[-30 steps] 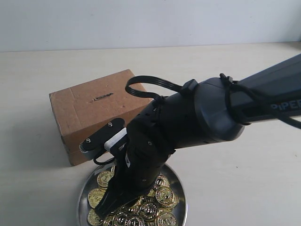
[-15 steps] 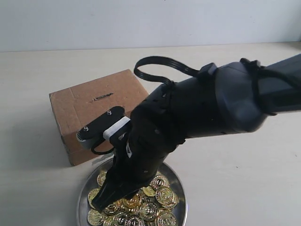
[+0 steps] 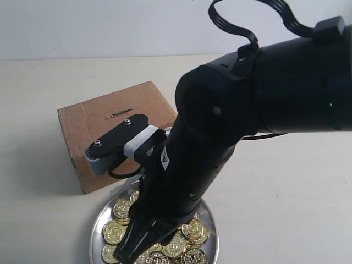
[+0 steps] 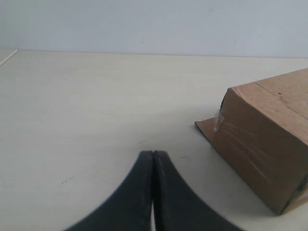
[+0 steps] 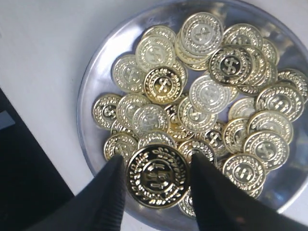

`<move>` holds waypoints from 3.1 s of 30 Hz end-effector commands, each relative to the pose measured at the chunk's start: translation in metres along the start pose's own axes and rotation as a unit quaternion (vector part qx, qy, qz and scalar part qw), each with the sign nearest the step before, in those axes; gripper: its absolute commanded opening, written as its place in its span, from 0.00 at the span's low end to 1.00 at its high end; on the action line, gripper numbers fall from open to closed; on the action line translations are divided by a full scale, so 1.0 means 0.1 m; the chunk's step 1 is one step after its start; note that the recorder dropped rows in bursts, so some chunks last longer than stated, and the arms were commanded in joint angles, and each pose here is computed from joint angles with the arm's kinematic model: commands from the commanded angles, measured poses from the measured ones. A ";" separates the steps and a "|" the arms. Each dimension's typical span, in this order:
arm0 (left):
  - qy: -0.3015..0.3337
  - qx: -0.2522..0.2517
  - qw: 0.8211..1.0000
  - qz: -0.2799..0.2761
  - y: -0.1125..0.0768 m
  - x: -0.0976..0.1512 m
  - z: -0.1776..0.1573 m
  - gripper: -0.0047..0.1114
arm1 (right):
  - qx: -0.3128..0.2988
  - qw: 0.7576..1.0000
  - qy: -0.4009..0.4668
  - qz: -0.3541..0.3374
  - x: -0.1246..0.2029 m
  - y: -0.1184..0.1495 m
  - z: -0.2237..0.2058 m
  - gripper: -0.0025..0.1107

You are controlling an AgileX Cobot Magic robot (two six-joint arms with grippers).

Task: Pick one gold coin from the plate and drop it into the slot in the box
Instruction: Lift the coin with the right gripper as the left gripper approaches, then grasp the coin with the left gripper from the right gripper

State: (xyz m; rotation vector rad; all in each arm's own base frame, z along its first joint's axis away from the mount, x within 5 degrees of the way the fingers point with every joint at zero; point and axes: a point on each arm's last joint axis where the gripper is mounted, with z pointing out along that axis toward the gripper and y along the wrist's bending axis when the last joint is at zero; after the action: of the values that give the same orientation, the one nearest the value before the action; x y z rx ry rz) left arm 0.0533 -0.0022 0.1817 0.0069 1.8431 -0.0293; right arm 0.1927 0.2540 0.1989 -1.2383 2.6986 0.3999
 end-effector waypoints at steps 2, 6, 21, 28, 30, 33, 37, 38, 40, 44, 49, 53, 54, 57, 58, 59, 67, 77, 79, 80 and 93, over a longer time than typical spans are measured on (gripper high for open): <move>-0.004 0.000 1.000 -0.003 0.00 0.00 0.00 0.04 | -0.009 1.000 0.005 -0.018 0.02 0.03 -0.10 0.18; -0.033 -0.021 0.994 0.106 0.03 -0.05 0.00 0.04 | -0.019 1.000 0.017 -0.018 0.05 0.05 -0.10 0.18; -0.213 0.046 0.926 -0.308 0.04 -0.38 -0.09 0.04 | -0.020 0.999 0.019 -0.018 0.05 0.05 -0.10 0.18; -0.090 0.065 0.912 -0.395 -0.04 -0.26 -0.05 0.04 | -0.020 0.999 0.019 -0.022 0.05 0.05 -0.10 0.18; -0.065 0.070 0.906 -0.412 -0.07 -0.28 -0.05 0.04 | -0.020 0.999 0.018 -0.022 0.05 0.05 -0.10 0.18; -0.038 0.086 0.906 -0.413 -0.12 -0.38 -0.07 0.04 | -0.021 0.999 0.017 -0.021 0.04 0.06 -0.10 0.18; -0.008 0.119 0.921 -0.371 -0.20 -0.56 -0.06 0.04 | -0.023 0.999 0.017 -0.019 0.04 0.06 -0.10 0.18; -0.002 0.131 0.924 -0.360 -0.23 -0.60 -0.05 0.04 | -0.022 0.999 0.016 -0.019 0.04 0.06 -0.10 0.18; 0.015 0.161 0.926 -0.341 -0.29 -0.68 -0.01 0.04 | -0.023 0.999 0.013 -0.018 0.04 0.06 -0.10 0.18; 0.070 0.208 0.918 -0.329 -0.39 -0.71 0.12 0.04 | -0.028 1.000 0.007 -0.013 0.03 0.07 -0.10 0.18; 0.159 0.224 0.904 -0.328 -0.46 -0.63 0.35 0.07 | -0.027 0.999 0.005 -0.024 0.02 0.07 -0.10 0.18; 0.216 0.253 0.890 -0.312 -0.53 -0.64 0.52 0.23 | -0.026 0.998 0.000 -0.053 0.02 0.07 -0.10 0.18; 0.232 0.267 0.885 -0.304 -0.55 -0.65 0.56 0.27 | -0.026 0.998 -0.002 -0.065 0.01 0.07 -0.10 0.18; 0.268 0.310 0.867 -0.282 -0.62 -0.73 0.67 0.41 | -0.024 0.995 -0.010 -0.101 0.00 0.06 -0.10 0.18; 0.280 0.326 0.859 -0.278 -0.64 -0.75 0.71 0.45 | -0.023 0.993 -0.012 -0.113 0.00 0.06 -0.10 0.18; 0.293 0.337 0.851 -0.277 -0.66 -0.77 0.74 0.48 | -0.023 0.992 -0.012 -0.125 0.00 0.06 -0.10 0.18; 0.373 0.366 0.806 -0.279 -0.70 -0.69 0.99 0.46 | -0.009 0.976 -0.045 -0.213 -0.06 0.05 -0.10 0.18; 0.430 0.453 0.721 -0.301 -0.80 -0.52 1.13 0.46 | 0.032 0.960 -0.128 -0.245 -0.22 0.02 -0.13 0.18; 0.438 0.456 0.713 -0.304 -0.82 -0.48 1.15 0.46 | 0.039 0.958 -0.143 -0.244 -0.25 0.01 -0.14 0.18; 0.440 0.459 0.711 -0.301 -0.83 -0.46 1.16 0.46 | 0.041 0.958 -0.147 -0.244 -0.26 0.01 -0.14 0.18; 0.470 0.448 0.701 -0.296 -0.91 -0.29 1.32 0.46 | 0.048 0.953 -0.173 -0.245 -0.27 0.03 -0.26 0.18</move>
State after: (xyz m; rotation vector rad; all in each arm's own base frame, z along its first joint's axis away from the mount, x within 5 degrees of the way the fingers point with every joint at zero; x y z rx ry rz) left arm 0.1827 -0.0946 0.1777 0.1508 2.5656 -1.6554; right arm 0.2072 0.2677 0.2206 -1.5991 2.0533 0.3658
